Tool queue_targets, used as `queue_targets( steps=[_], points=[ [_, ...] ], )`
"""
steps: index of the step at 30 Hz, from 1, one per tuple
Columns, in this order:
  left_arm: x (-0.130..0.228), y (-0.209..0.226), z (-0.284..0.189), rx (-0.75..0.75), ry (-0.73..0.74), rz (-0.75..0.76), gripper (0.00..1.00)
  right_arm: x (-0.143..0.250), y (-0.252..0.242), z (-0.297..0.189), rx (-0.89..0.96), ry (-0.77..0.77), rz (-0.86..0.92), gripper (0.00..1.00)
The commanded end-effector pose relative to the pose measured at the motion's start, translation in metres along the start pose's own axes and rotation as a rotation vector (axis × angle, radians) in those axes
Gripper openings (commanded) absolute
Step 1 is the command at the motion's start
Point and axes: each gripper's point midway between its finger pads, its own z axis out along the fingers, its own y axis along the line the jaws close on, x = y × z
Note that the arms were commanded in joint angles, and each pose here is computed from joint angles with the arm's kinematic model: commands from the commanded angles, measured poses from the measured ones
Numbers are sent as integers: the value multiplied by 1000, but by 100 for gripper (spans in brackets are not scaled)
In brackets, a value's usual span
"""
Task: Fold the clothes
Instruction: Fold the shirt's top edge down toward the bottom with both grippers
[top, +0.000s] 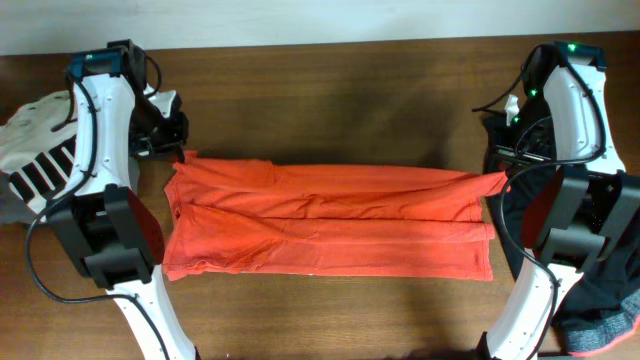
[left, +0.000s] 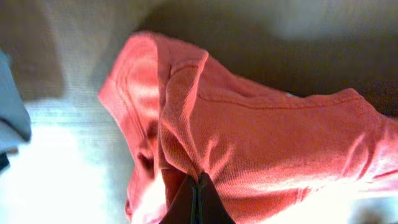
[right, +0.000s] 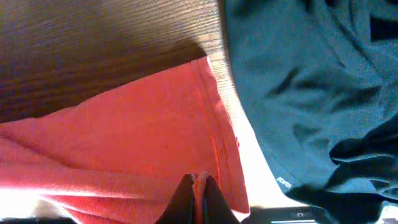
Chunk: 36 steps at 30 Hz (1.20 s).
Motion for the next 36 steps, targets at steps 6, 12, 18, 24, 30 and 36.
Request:
queue_targets(
  steps=[6,12,18,24,30,36],
  points=[
    [26,5,-1,-2,81,-33,0,37,14,33,-43,162,-80,4],
    [41,7,15,1,153,-45,1,52,12,39,-47,138,-85,4],
    [64,9,32,4,209,-54,0,65,7,46,-28,108,-90,4],
    [95,9,45,0,190,-66,0,78,3,76,-25,167,-72,4],
    [116,17,62,-37,181,-105,0,87,1,96,-24,199,-61,4],
    [117,51,79,-227,152,-211,0,90,-13,105,57,208,-23,4]
  ],
)
